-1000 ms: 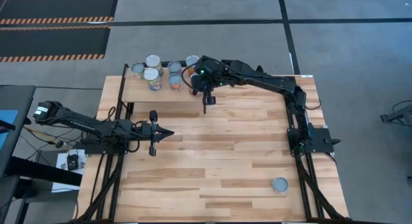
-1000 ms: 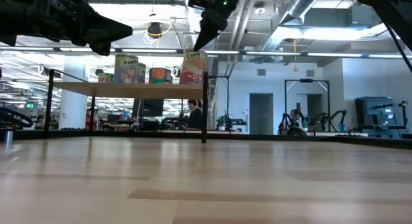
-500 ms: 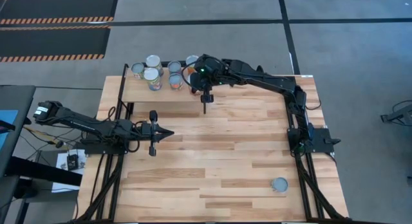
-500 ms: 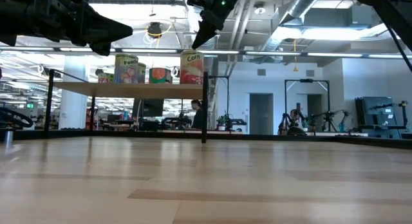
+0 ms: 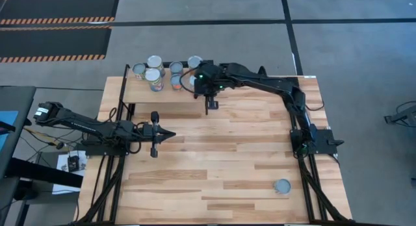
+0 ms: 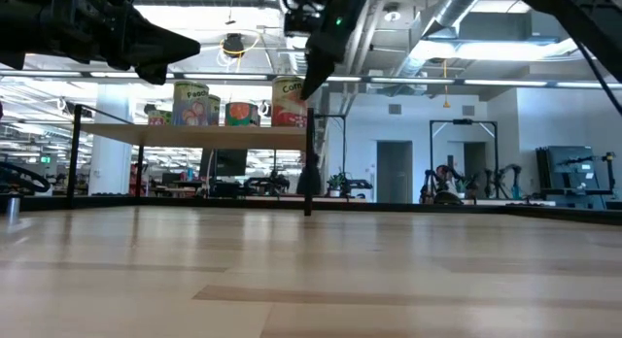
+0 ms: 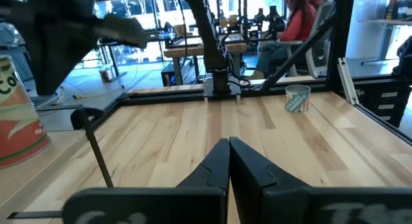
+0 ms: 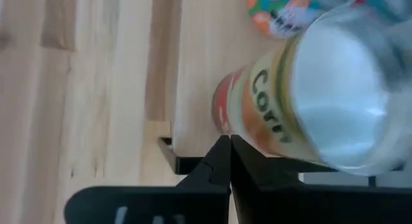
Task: Pick and place cans onto a shelf
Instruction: Put the orange can on the shelf aligned with the other orange can, then put the white can on the shelf aligned with the other light green
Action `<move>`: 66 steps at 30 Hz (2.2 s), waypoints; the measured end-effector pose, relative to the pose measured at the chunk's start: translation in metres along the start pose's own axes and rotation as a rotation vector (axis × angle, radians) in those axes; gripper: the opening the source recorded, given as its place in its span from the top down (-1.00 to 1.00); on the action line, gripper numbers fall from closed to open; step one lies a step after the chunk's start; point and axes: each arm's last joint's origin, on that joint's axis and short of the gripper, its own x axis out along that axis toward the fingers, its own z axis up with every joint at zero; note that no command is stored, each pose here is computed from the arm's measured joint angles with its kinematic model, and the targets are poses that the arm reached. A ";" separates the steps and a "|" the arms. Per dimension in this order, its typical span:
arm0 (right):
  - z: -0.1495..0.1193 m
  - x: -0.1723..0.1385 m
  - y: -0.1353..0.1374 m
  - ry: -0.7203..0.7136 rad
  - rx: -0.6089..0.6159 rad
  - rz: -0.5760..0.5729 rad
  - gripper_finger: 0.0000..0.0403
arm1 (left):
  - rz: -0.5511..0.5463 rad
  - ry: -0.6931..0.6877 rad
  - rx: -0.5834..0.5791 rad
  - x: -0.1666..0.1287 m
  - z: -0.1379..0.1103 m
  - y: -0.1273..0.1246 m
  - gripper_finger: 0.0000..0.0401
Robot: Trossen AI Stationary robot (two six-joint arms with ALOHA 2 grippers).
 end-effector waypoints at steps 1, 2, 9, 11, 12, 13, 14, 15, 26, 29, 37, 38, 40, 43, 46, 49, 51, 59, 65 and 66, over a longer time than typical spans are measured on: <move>-0.001 0.005 -0.001 0.012 0.000 -0.007 0.91 | 0.000 0.001 0.000 0.000 0.000 0.000 1.00; 0.000 0.008 -0.002 0.006 0.003 -0.023 0.93 | 0.000 0.001 0.000 0.000 0.000 0.000 1.00; 0.002 0.017 -0.005 -0.011 0.032 -0.041 0.94 | 0.000 0.004 0.001 0.000 0.000 0.000 1.00; 0.002 0.017 -0.005 -0.012 0.045 -0.043 0.91 | 0.000 0.005 0.001 0.000 -0.001 0.000 1.00; 0.002 0.015 -0.005 -0.008 0.052 -0.041 0.90 | 0.000 0.005 0.001 0.000 -0.001 0.000 1.00; 0.000 0.013 -0.005 0.002 0.054 -0.037 0.90 | 0.000 0.006 0.001 0.000 -0.001 0.000 1.00; 0.000 0.008 -0.005 0.006 0.052 -0.035 0.91 | 0.000 0.006 0.001 0.000 -0.001 0.000 1.00; -0.001 0.002 -0.003 0.010 0.047 -0.029 0.92 | 0.000 0.006 0.001 0.000 -0.001 0.000 1.00; 0.007 -0.006 0.023 -0.068 0.029 0.099 0.99 | -0.005 0.040 0.003 0.000 -0.004 -0.001 1.00; 0.004 0.007 0.035 -0.092 0.030 0.104 0.99 | -0.006 0.047 0.003 0.000 -0.005 -0.001 1.00; -0.024 0.002 0.075 -0.340 0.081 0.063 0.99 | -0.005 0.040 0.003 0.000 -0.004 -0.001 1.00; -0.030 -0.003 0.082 -0.381 0.091 0.059 0.99 | -0.005 0.036 0.004 0.000 -0.004 -0.001 1.00; -0.042 -0.014 0.099 -0.455 0.112 0.069 0.99 | -0.005 0.034 0.005 0.000 -0.003 -0.001 1.00; -0.063 -0.027 0.132 -0.499 0.148 0.088 0.99 | -0.004 0.023 0.002 0.000 -0.002 0.000 1.00; -0.081 -0.040 0.168 -0.494 0.189 0.086 0.99 | -0.003 0.016 0.000 0.000 -0.002 0.000 1.00; -0.092 -0.054 0.205 -0.473 0.237 0.093 0.99 | -0.003 0.015 0.000 0.000 -0.001 0.000 1.00; -0.097 -0.061 0.231 -0.445 0.267 0.102 0.99 | -0.003 0.015 0.000 0.000 -0.001 0.000 1.00; -0.133 -0.084 0.307 -0.290 0.464 0.167 0.98 | 0.001 0.024 0.002 0.000 -0.002 0.000 1.00; -0.167 -0.096 0.341 -0.109 0.625 0.190 0.96 | 0.004 0.019 0.019 0.000 -0.002 0.000 1.00; -0.172 -0.096 0.346 -0.069 0.648 0.193 0.95 | 0.004 0.019 0.019 0.000 -0.002 0.000 1.00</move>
